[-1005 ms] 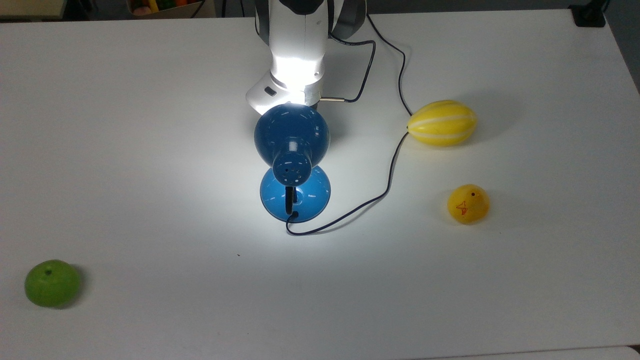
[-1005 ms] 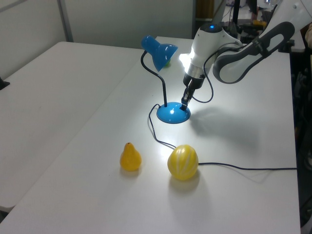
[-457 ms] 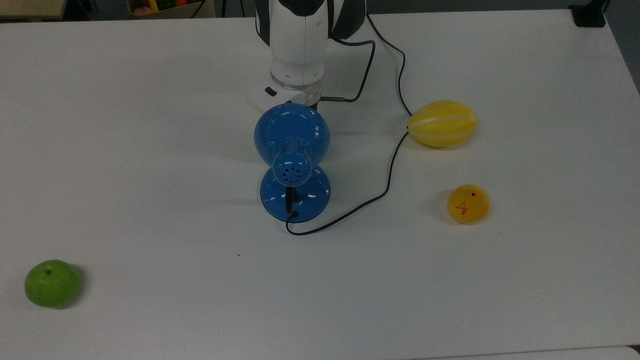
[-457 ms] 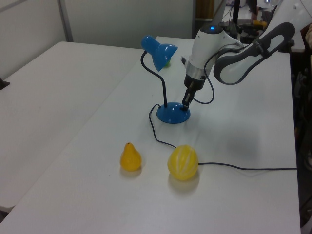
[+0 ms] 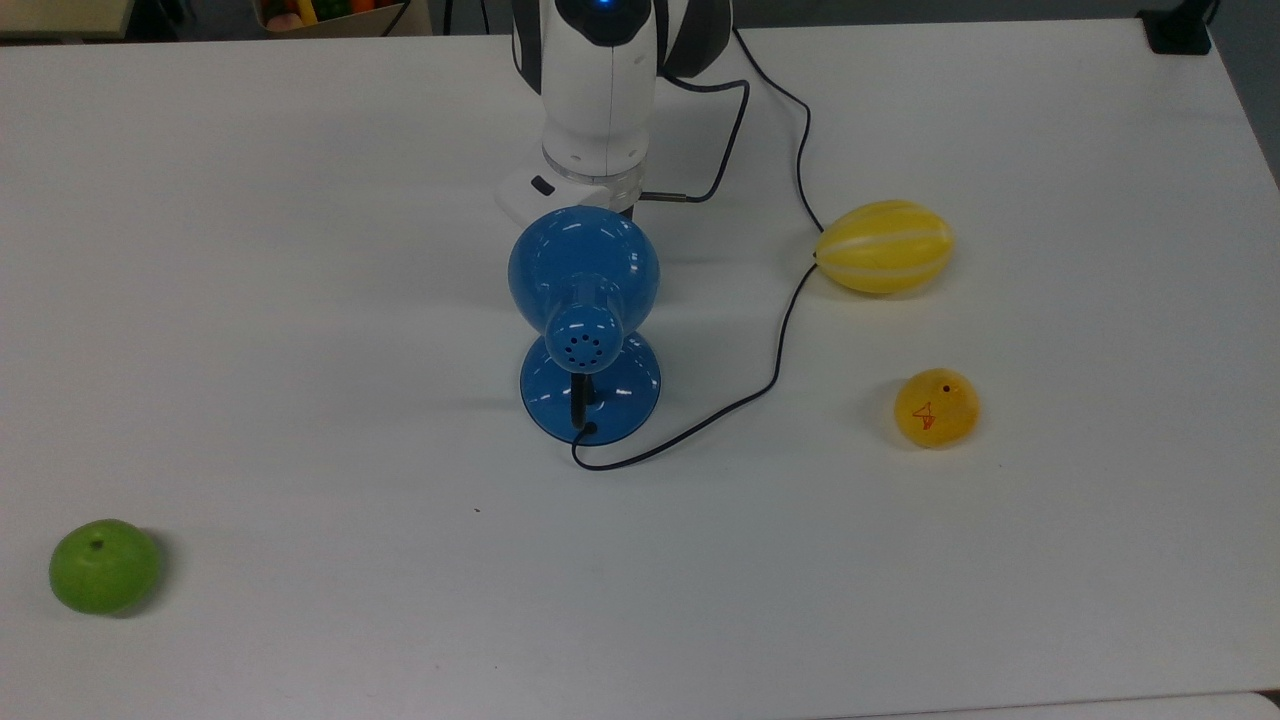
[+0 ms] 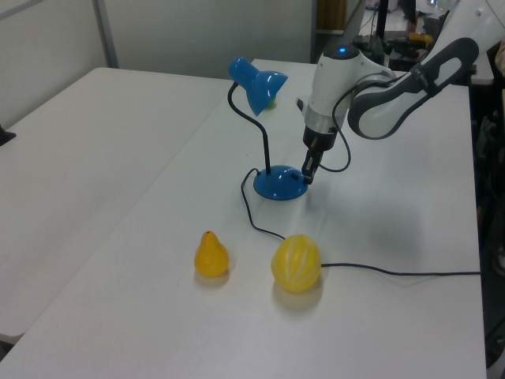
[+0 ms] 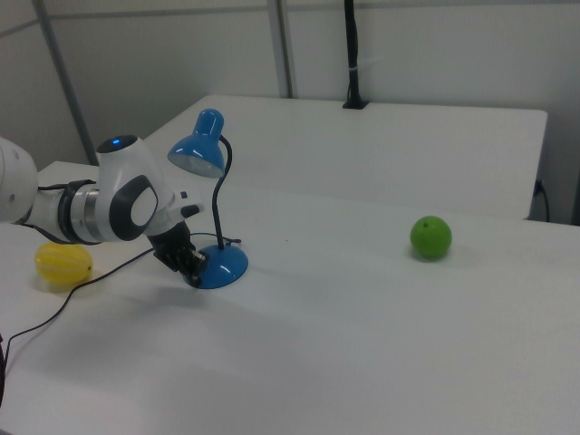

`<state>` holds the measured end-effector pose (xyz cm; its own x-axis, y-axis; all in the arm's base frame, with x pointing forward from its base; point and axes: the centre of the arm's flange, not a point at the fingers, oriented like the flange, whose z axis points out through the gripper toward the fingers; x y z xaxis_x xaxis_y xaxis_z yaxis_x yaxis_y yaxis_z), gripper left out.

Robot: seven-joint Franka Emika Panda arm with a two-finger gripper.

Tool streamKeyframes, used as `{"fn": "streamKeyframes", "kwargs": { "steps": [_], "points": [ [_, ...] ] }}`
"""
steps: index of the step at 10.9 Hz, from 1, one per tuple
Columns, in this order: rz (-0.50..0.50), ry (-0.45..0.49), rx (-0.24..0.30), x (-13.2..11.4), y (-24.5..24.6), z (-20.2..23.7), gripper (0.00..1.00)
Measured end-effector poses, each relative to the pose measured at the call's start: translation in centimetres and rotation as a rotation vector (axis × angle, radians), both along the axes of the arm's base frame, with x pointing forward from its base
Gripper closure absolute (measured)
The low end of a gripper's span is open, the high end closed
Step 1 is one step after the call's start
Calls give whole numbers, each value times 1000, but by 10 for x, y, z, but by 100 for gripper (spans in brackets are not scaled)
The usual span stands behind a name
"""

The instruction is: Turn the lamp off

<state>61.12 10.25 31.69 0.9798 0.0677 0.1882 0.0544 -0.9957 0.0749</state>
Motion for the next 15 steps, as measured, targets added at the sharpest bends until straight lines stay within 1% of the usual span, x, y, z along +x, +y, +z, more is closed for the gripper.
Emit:
{"fn": "streamKeyframes", "kwargs": {
  "steps": [2, 3, 6, 10, 11, 13, 15],
  "points": [
    [-10, 64, -19, -6, -2, 0, 99],
    [-17, 93, -30, -8, -3, 10, 99],
    [-46, 177, -69, -14, -5, 81, 99],
    [-86, 200, -86, -21, -11, 182, 99],
    [-95, 195, -80, -21, -11, 205, 99],
    [-114, 188, -36, -24, -14, 244, 99],
    [-92, 193, -14, -35, -30, 273, 99]
  ]
}}
